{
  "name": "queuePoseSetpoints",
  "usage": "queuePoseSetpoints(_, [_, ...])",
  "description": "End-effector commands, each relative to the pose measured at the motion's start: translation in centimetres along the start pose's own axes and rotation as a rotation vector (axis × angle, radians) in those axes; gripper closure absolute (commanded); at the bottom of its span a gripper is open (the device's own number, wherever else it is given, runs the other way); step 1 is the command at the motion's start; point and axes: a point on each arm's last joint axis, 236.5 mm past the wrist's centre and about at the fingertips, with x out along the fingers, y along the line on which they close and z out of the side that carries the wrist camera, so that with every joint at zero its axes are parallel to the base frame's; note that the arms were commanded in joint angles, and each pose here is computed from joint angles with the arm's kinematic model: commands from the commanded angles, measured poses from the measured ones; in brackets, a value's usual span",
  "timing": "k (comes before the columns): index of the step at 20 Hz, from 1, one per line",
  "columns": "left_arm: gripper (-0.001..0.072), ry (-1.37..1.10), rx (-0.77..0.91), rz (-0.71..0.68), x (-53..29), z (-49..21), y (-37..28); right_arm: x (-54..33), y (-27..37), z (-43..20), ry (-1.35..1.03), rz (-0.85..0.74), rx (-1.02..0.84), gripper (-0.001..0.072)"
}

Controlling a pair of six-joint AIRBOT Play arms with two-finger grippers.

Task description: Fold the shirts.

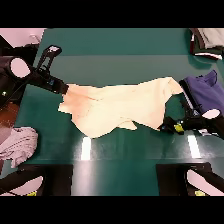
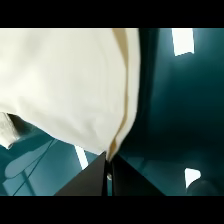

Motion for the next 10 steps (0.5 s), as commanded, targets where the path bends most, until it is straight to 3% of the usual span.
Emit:
queuePoseSetpoints(1, [0.0679,0.034,-0.018,-0.001,-0.2,-0.8,-0.1,-2.0,1.9,2.0,-0.136,0.013,-0.070,0.0696])
queuePoseSetpoints(5, [0.0679,-0.128,0.012,0.041,-6.1,5.0,0.5,-12.2,8.6,7.8,-0.461,0.066,-0.230,0.0698])
queuePoseSetpoints(10, [0.0678,-0.588,0.077,0.123,-25.9,14.5,-0.4,-31.5,20.3,10.4,-0.916,0.118,-0.491,0.0697])
